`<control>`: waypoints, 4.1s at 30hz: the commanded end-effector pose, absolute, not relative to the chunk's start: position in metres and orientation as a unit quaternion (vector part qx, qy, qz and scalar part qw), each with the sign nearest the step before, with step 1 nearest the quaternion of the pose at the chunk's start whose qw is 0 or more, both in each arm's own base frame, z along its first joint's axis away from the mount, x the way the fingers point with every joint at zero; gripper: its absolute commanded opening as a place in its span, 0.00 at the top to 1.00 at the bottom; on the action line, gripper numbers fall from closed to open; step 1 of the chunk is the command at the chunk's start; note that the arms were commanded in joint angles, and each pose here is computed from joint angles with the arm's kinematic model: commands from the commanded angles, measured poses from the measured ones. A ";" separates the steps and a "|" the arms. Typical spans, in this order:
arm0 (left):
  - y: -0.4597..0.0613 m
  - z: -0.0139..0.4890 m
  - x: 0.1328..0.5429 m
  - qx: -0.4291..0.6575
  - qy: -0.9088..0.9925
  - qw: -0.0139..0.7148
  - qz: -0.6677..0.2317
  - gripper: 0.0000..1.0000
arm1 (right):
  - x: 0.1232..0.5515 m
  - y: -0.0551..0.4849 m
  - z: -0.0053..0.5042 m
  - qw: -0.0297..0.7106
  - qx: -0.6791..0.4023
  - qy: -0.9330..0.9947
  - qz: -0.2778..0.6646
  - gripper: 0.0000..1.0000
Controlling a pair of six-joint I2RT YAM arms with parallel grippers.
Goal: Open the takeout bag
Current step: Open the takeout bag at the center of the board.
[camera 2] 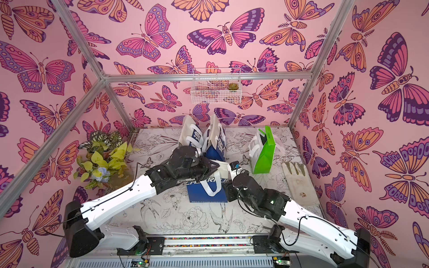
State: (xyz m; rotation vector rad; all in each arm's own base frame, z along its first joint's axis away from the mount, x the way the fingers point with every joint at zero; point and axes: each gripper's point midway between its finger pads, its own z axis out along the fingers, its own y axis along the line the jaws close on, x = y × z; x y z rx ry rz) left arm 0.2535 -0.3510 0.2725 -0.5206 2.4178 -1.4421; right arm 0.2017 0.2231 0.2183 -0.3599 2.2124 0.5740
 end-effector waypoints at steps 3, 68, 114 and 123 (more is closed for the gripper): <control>-0.354 0.283 0.259 -0.169 0.830 0.156 -0.508 0.91 | 0.205 0.209 0.228 0.418 -0.122 0.876 0.209 0.58; -0.355 0.352 0.203 -0.112 0.786 0.105 -0.599 1.00 | 0.218 0.233 0.325 0.460 -0.341 0.820 -0.006 0.33; -0.313 0.335 0.211 -0.115 0.834 0.134 -0.523 0.73 | 0.182 0.231 0.302 0.336 -0.361 0.868 0.065 0.56; -0.307 0.333 0.212 -0.122 0.833 0.137 -0.523 0.73 | 0.207 0.221 0.301 0.342 -0.352 0.872 -0.011 0.41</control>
